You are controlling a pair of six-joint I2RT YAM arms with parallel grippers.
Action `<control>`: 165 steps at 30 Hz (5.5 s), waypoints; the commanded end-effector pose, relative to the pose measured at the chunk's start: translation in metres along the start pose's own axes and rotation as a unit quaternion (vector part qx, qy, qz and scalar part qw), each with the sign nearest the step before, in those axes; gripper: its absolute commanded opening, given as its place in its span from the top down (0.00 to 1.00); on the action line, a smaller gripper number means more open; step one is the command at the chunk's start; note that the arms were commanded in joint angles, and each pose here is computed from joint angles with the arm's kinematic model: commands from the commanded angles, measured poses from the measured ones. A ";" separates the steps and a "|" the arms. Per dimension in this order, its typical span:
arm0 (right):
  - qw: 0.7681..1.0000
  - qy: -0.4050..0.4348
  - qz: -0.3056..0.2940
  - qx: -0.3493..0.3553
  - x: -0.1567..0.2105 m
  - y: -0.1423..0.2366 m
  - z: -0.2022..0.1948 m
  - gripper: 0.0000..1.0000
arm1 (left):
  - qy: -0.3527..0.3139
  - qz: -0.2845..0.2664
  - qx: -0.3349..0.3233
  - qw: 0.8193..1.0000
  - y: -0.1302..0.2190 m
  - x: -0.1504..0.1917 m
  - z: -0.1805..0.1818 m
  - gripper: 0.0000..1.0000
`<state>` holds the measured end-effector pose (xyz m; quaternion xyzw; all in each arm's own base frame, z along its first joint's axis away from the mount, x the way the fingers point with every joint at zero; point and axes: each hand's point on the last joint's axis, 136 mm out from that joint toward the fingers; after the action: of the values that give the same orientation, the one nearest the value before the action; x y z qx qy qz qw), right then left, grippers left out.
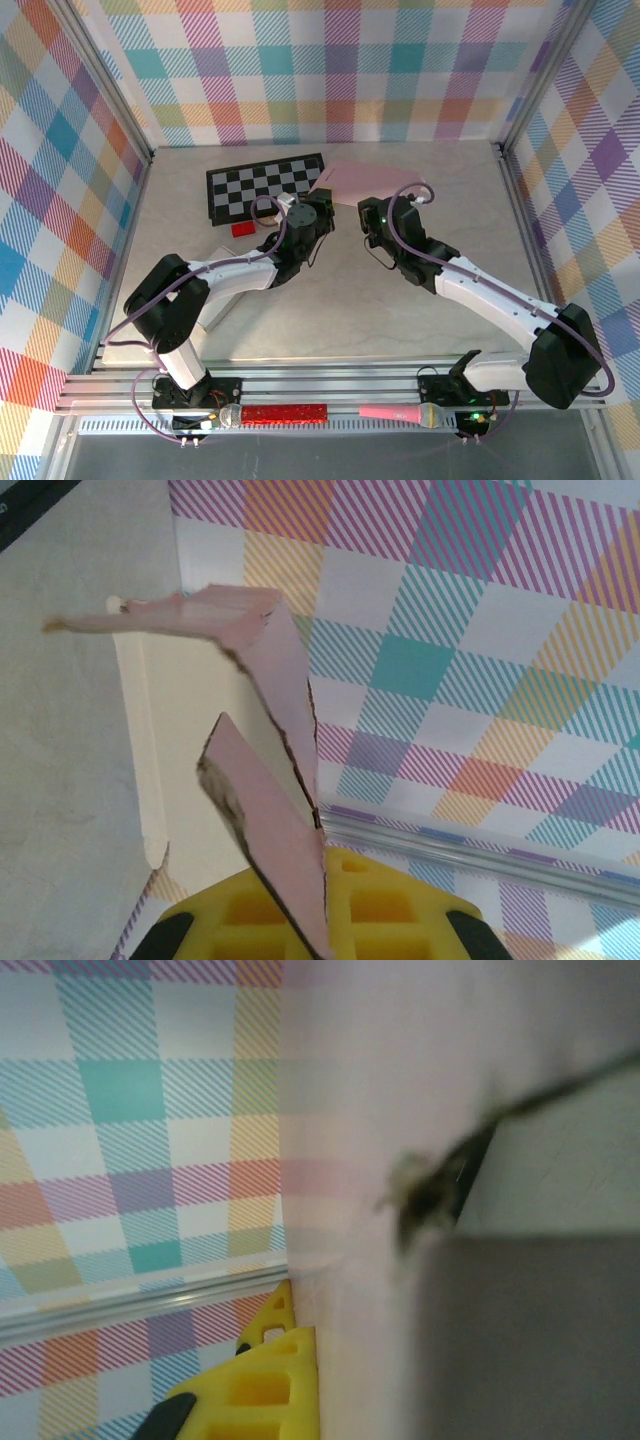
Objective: Fold the paper box
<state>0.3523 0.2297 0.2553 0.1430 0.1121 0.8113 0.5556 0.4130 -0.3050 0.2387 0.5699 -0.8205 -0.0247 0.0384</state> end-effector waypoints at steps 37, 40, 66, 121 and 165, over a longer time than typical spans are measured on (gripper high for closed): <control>0.960 -0.142 0.146 0.194 -0.053 0.078 0.056 1.00 | -0.735 0.214 0.005 0.644 0.059 0.020 -0.028 0.12; 0.956 -0.144 0.155 0.201 -0.051 0.080 0.053 1.00 | -0.747 0.215 0.006 0.629 0.053 0.022 -0.027 0.11; 0.965 -0.128 0.174 0.148 -0.071 0.064 0.079 0.76 | -0.751 0.319 0.030 0.577 0.062 0.053 -0.024 1.00; 0.961 0.065 0.141 0.231 -0.002 -0.007 0.039 0.73 | -0.658 0.365 -0.197 0.629 0.110 0.050 -0.002 1.00; 0.980 -0.048 0.042 0.186 -0.030 -0.042 -0.015 1.00 | -0.454 0.321 -0.196 0.808 0.138 -0.037 0.008 0.39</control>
<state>0.3822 0.2023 0.2328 0.2896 0.2449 0.7826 0.4937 0.3023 -0.2227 0.2564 0.1924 -0.8338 -0.4439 -0.2660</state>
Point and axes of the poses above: each hand's point on the last joint's axis, 136 mm out from that joint toward the fingers, its own y axis back along the fingers, its own z axis along the line the jaws close on, x = y × z, and after that the axes turned 10 degrees about -y, right-handed
